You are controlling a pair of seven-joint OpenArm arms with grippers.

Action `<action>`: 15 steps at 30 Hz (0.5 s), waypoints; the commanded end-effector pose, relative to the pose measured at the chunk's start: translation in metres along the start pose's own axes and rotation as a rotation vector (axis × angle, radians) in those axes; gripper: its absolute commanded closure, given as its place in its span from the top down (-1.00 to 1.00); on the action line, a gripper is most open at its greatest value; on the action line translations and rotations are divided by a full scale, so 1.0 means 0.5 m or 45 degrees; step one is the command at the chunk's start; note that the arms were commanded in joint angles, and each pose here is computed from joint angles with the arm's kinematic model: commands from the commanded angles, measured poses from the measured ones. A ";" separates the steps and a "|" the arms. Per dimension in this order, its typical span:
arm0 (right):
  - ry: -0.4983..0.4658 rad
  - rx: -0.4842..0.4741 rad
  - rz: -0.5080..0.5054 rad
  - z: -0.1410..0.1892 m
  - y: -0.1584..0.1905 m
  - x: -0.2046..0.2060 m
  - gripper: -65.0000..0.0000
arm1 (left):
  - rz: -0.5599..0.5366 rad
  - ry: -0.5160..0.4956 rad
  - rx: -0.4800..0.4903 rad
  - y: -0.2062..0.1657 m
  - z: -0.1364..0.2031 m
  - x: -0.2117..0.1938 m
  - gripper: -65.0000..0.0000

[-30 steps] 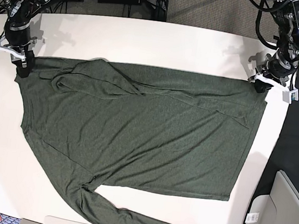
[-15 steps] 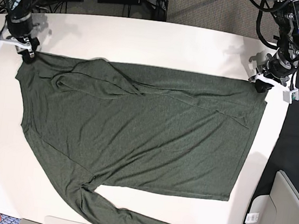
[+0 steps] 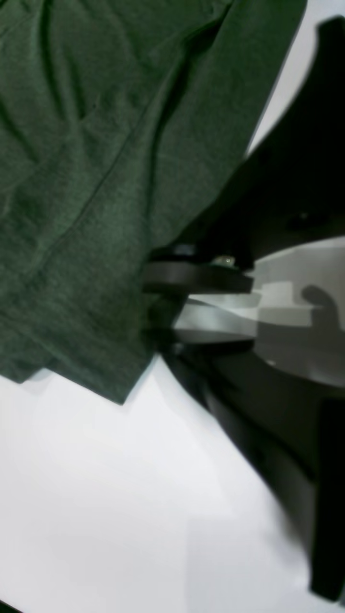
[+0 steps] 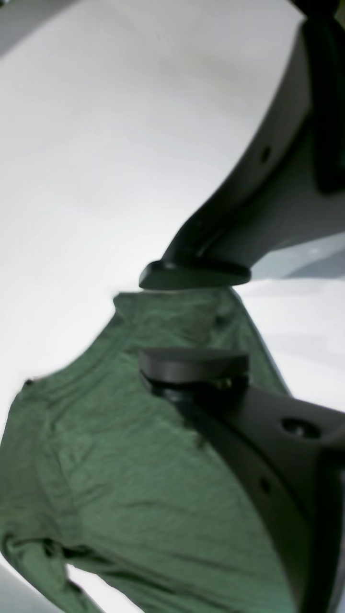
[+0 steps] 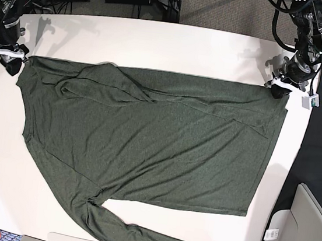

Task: Fold the T-shirt properly
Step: 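Release the shoulder corners and raise both grippers slightly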

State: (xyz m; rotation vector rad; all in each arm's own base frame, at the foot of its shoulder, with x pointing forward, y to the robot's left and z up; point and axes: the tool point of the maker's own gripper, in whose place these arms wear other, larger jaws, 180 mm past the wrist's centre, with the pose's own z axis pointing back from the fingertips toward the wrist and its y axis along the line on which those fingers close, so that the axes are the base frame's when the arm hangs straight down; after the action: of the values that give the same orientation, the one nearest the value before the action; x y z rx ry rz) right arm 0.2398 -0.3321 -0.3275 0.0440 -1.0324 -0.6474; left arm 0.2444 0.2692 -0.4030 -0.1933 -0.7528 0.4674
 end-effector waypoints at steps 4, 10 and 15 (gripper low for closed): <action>0.021 -0.080 -0.107 -0.011 -0.033 -0.015 -0.36 | -0.023 -0.046 -0.008 -0.002 0.006 0.025 -0.60; 0.049 -0.116 -0.152 -0.016 -0.046 -0.030 -0.36 | -0.023 -0.046 -0.008 -0.002 0.006 0.025 -0.60; 0.086 -0.093 -0.093 -0.027 -0.020 -0.044 -0.36 | -0.023 -0.046 -0.008 -0.002 0.006 0.025 -0.60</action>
State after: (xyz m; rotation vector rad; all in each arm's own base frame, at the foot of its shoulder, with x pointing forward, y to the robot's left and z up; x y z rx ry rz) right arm 0.2309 -0.3269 -0.3689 0.0502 -0.8929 -0.7647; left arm 0.2444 0.2690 -0.4030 -0.1941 -0.7529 0.4674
